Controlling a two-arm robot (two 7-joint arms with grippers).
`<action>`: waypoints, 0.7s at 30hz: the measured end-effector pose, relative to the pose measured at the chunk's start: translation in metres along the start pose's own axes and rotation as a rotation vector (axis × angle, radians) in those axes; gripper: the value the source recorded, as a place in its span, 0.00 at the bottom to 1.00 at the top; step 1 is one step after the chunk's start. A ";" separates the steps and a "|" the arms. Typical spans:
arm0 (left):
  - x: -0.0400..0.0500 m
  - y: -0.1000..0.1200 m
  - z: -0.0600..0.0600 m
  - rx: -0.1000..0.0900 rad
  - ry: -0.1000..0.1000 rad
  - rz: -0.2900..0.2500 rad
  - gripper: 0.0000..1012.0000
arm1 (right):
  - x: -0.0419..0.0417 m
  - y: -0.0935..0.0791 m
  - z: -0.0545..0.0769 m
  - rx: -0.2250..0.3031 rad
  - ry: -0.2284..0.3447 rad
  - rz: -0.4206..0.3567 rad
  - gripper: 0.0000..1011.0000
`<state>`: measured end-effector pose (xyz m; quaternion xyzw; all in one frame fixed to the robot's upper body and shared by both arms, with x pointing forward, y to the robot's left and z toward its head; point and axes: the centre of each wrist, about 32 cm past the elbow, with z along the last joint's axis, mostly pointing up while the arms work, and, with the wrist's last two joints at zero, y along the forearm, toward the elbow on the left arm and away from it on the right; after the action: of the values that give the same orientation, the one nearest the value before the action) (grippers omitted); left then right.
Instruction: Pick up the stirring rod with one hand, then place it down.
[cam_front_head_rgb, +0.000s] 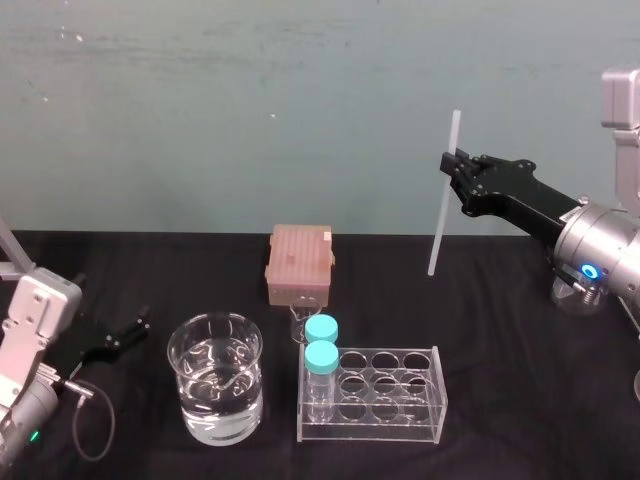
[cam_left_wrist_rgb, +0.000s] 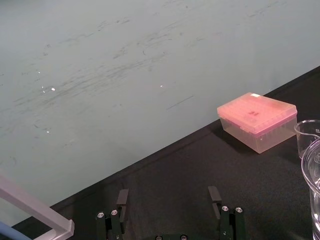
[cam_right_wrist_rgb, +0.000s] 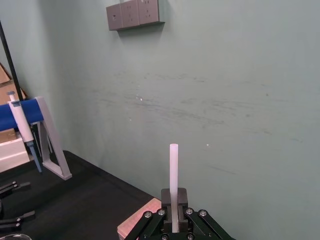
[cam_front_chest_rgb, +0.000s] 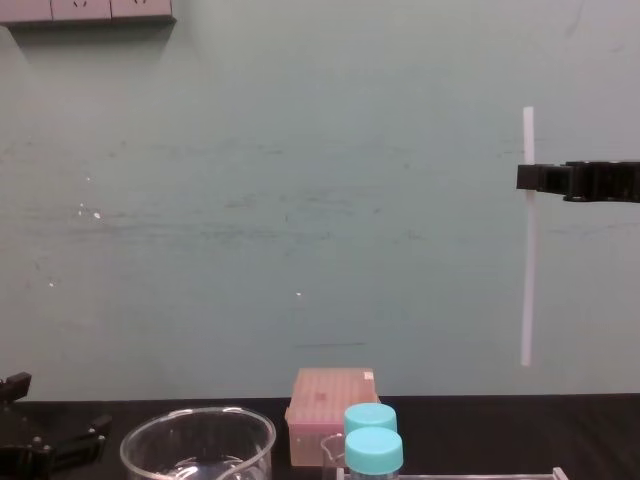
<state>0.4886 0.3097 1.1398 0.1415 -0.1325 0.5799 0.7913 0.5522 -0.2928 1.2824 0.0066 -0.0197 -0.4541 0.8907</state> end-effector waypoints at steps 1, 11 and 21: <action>0.0000 0.000 0.000 0.000 0.000 0.000 0.99 | -0.0003 0.000 0.000 0.000 0.000 0.001 0.07; 0.0000 0.000 0.000 0.000 0.000 0.000 0.99 | -0.0001 0.000 0.000 0.000 -0.001 0.002 0.07; 0.0000 0.000 0.000 0.000 0.000 0.000 0.99 | 0.0000 0.000 0.000 -0.001 0.000 0.003 0.07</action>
<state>0.4886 0.3097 1.1398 0.1415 -0.1325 0.5799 0.7913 0.5522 -0.2928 1.2828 0.0063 -0.0197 -0.4526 0.8915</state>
